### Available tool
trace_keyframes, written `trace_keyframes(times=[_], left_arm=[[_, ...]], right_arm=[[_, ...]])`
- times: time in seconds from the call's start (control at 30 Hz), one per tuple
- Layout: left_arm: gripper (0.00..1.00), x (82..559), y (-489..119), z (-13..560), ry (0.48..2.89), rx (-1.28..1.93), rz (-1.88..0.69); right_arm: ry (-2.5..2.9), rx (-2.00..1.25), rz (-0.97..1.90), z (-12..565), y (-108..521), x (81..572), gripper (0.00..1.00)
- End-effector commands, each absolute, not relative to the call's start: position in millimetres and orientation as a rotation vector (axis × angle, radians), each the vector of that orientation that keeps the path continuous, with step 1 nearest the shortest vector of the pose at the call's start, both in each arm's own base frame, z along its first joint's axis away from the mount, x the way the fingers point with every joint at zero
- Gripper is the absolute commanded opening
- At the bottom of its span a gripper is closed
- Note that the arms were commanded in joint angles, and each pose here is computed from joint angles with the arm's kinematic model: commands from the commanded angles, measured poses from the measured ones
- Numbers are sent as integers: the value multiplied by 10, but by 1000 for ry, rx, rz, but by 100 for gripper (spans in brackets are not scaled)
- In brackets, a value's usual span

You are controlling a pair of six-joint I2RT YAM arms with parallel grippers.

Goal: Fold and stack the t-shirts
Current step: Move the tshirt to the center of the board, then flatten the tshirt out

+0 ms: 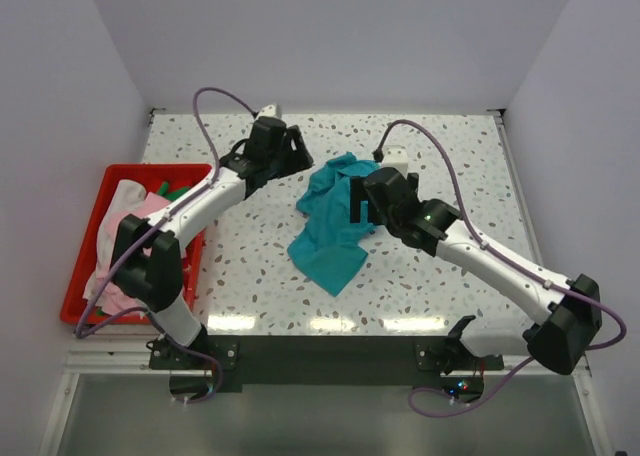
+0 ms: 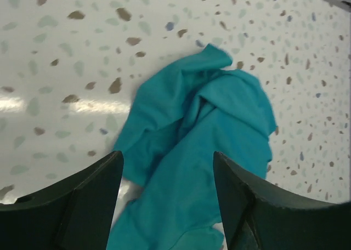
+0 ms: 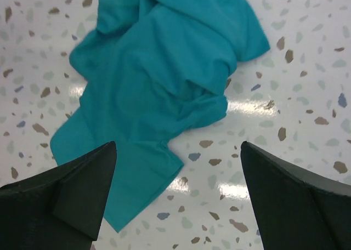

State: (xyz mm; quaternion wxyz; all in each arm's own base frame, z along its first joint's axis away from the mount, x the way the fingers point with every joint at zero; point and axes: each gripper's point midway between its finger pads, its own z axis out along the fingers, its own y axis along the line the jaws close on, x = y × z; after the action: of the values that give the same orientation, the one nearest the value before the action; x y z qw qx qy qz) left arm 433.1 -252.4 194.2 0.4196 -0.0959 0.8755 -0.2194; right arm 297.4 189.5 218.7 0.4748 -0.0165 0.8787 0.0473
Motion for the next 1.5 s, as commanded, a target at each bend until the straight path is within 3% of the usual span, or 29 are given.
trace_keyframes(times=[0.0,0.17,0.23,0.43,0.77,1.13,1.23,1.33,1.37,1.4,1.47], left_arm=[[70,4146,-2229,2219,2098,-320,-653],[48,3540,-2057,1576,2242,-313,-611],[47,3380,-2022,1458,2263,-314,-606],[50,3127,-1888,1068,2338,-348,-566],[61,3398,-1200,1406,2216,-527,-528],[62,3473,-1096,1512,2185,-547,-568],[62,3472,-1127,1503,2184,-543,-591],[61,3469,-1154,1473,2184,-536,-610],[61,3476,-1170,1480,2177,-531,-622],[61,3467,-1195,1475,2179,-522,-639],[57,3460,-1230,1448,2173,-515,-668]], right_arm=[[2257,-65,195,1769,2111,2898,98],[2322,-87,109,1356,2145,2944,95],[2335,-128,149,1297,2259,2925,87],[2378,-360,250,976,2859,2624,81],[2303,-649,161,757,3614,2546,76],[2366,-720,87,313,3775,2557,73],[2389,-724,68,224,3751,2534,63],[2377,-701,15,333,3668,2608,30],[2371,-686,10,413,3644,2635,8],[2374,-662,-1,524,3583,2690,0],[2329,-597,44,956,3519,2771,0]])
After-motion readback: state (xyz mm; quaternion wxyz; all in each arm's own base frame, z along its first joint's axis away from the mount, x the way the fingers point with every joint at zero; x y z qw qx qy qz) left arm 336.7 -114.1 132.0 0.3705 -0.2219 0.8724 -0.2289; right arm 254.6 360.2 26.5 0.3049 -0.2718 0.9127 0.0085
